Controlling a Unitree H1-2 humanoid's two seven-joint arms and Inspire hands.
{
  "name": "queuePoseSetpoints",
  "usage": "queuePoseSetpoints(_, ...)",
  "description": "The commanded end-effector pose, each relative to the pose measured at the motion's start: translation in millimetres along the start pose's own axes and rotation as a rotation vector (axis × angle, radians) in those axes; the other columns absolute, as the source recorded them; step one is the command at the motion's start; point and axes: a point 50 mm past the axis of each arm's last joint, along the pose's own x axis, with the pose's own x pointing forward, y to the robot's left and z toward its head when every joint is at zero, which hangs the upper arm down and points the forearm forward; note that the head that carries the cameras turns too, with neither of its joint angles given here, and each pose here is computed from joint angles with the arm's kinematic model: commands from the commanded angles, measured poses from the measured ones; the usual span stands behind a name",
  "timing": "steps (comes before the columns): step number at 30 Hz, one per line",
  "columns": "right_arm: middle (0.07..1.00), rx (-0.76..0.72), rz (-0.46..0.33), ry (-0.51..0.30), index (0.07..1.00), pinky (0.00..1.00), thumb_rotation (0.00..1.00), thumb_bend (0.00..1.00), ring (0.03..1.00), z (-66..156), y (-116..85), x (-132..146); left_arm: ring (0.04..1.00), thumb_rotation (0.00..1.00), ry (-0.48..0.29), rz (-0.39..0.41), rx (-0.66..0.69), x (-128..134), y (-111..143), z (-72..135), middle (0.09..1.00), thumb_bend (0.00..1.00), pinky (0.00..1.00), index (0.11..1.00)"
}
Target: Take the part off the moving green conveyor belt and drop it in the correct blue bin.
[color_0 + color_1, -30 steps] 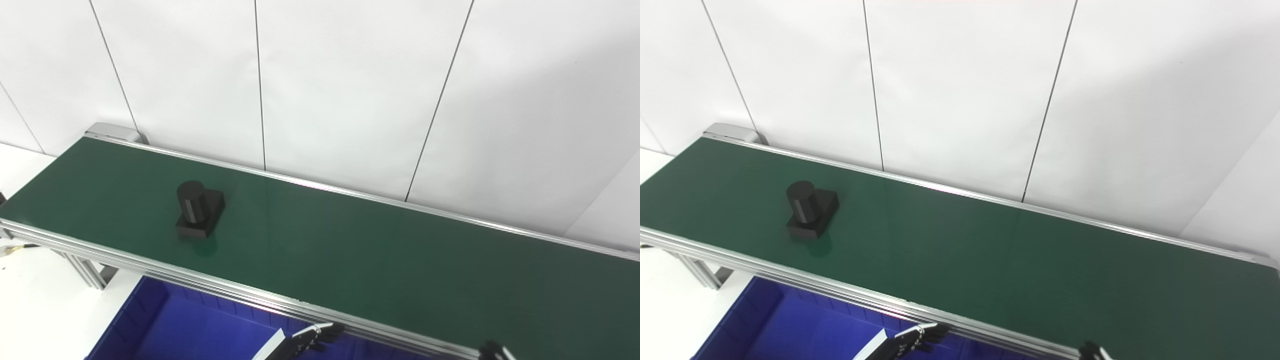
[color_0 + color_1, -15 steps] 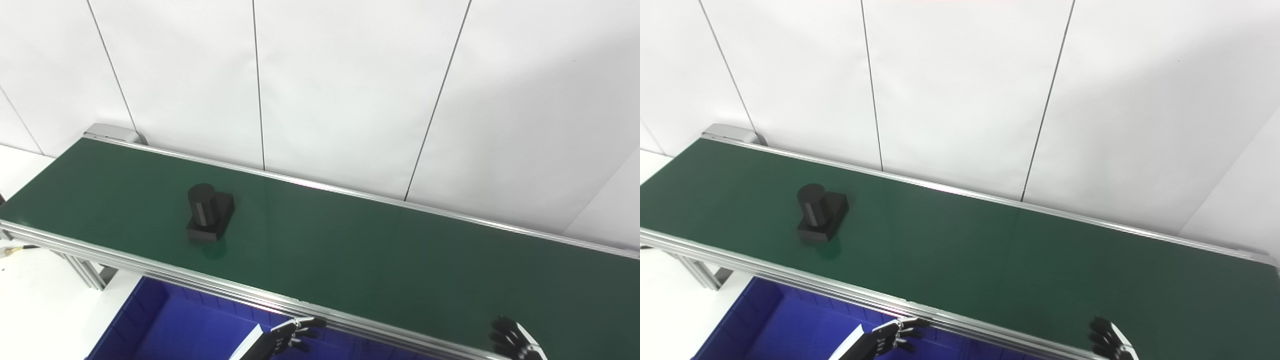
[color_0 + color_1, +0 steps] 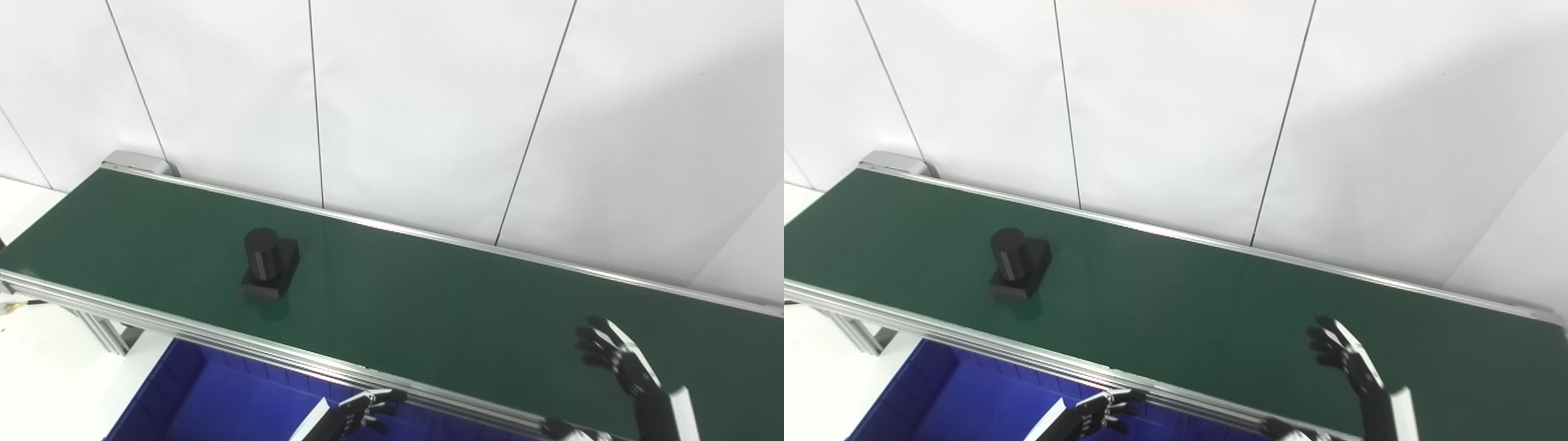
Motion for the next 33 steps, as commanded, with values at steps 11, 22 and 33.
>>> queuePoseSetpoints(11,0.81,-0.043,0.065,-0.037,0.855,0.69,0.43,0.85,0.764,20,5,70,0.793,0.02,-0.069,-0.03,-0.001,17,-1,8,0.833,0.93,0.7,0.789)
queuePoseSetpoints(22,0.789,-0.088,0.097,-0.04,0.856,0.68,0.46,0.87,0.763,29,9,106,0.78,0.03,-0.072,-0.025,0.009,23,-3,8,0.829,0.91,0.7,0.792)
queuePoseSetpoints(33,0.803,-0.207,0.161,-0.021,0.863,0.69,0.5,0.87,0.764,49,17,139,0.776,0.03,-0.072,-0.02,0.007,26,-3,7,0.834,0.89,0.66,0.794)
